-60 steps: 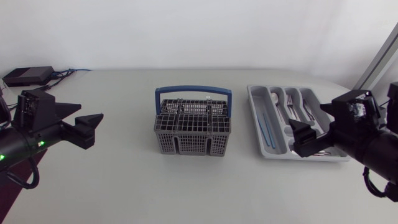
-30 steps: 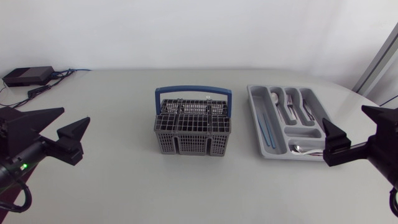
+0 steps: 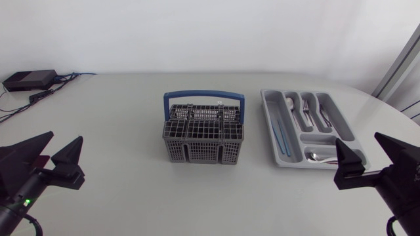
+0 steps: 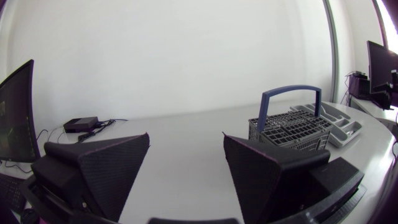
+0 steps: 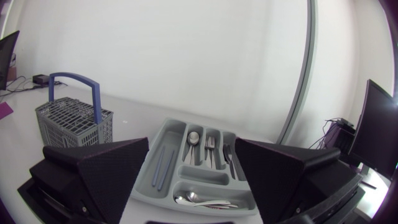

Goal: Unload the cutlery basket into the drawer organizer.

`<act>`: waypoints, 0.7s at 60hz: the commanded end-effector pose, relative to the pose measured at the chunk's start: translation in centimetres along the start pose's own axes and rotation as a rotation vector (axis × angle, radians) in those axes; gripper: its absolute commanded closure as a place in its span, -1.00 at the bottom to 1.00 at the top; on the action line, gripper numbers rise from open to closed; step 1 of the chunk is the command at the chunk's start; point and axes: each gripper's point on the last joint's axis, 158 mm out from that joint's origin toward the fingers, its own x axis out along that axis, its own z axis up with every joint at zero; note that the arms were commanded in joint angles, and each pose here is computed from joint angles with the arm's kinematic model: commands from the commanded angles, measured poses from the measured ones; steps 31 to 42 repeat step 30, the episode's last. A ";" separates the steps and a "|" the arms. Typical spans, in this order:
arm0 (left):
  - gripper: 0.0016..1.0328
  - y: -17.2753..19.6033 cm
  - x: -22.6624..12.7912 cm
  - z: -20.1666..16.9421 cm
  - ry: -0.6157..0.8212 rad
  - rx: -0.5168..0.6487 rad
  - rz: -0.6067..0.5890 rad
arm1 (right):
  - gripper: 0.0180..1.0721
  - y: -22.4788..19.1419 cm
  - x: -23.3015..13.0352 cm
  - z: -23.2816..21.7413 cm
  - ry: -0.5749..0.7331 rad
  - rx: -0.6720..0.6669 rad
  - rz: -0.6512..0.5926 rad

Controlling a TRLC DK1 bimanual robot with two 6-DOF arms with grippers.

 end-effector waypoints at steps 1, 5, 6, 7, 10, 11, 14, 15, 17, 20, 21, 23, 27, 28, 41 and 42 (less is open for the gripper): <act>-0.91 0.0 -0.1 -1.3 0.003 -0.045 0.012 | -0.90 0.0 0.1 -1.0 -0.011 0.070 -0.004; -0.91 0.2 -0.3 -1.6 -0.007 -0.060 0.027 | -0.90 0.1 0.1 -1.4 -0.022 0.098 -0.004; -0.91 0.2 -0.3 -1.7 -0.009 -0.063 0.030 | -0.90 0.1 0.1 -1.5 -0.025 0.105 -0.003; -0.91 0.3 -0.4 -1.8 -0.014 -0.070 0.037 | -0.90 0.1 0.1 -1.6 -0.030 0.118 -0.003; -0.91 0.5 -0.5 -2.1 -0.022 -0.081 0.048 | -0.90 0.2 0.1 -1.9 -0.039 0.140 -0.002; -0.91 0.5 -0.5 -2.2 -0.026 -0.086 0.053 | -0.90 0.2 0.1 -2.1 -0.043 0.149 -0.001; -0.91 0.7 -0.6 -2.5 -0.036 -0.100 0.067 | -0.90 0.2 0.1 -2.4 -0.054 0.176 0.000; -0.91 0.8 -0.6 -2.6 -0.039 -0.105 0.071 | -0.90 0.2 0.1 -2.5 -0.057 0.185 0.001; -0.91 0.8 -0.6 -2.6 -0.040 -0.106 0.072 | -0.90 0.3 0.1 -2.6 -0.058 0.186 0.001; -0.91 0.8 -0.6 -2.6 -0.040 -0.106 0.072 | -0.90 0.3 0.1 -2.6 -0.058 0.186 0.001; -0.91 0.8 -0.6 -2.6 -0.040 -0.106 0.072 | -0.90 0.3 0.1 -2.6 -0.058 0.186 0.001; -0.91 0.8 -0.6 -2.6 -0.040 -0.106 0.072 | -0.90 0.3 0.1 -2.6 -0.058 0.186 0.001; -0.91 0.8 -0.6 -2.6 -0.040 -0.106 0.072 | -0.90 0.3 0.1 -2.6 -0.058 0.186 0.001; -0.91 0.8 -0.6 -2.6 -0.040 -0.106 0.072 | -0.90 0.3 0.1 -2.6 -0.058 0.186 0.001; -0.91 0.8 -0.6 -2.6 -0.040 -0.106 0.072 | -0.90 0.3 0.1 -2.6 -0.058 0.186 0.001; -0.91 0.8 -0.6 -2.6 -0.040 -0.106 0.072 | -0.90 0.3 0.1 -2.6 -0.058 0.186 0.001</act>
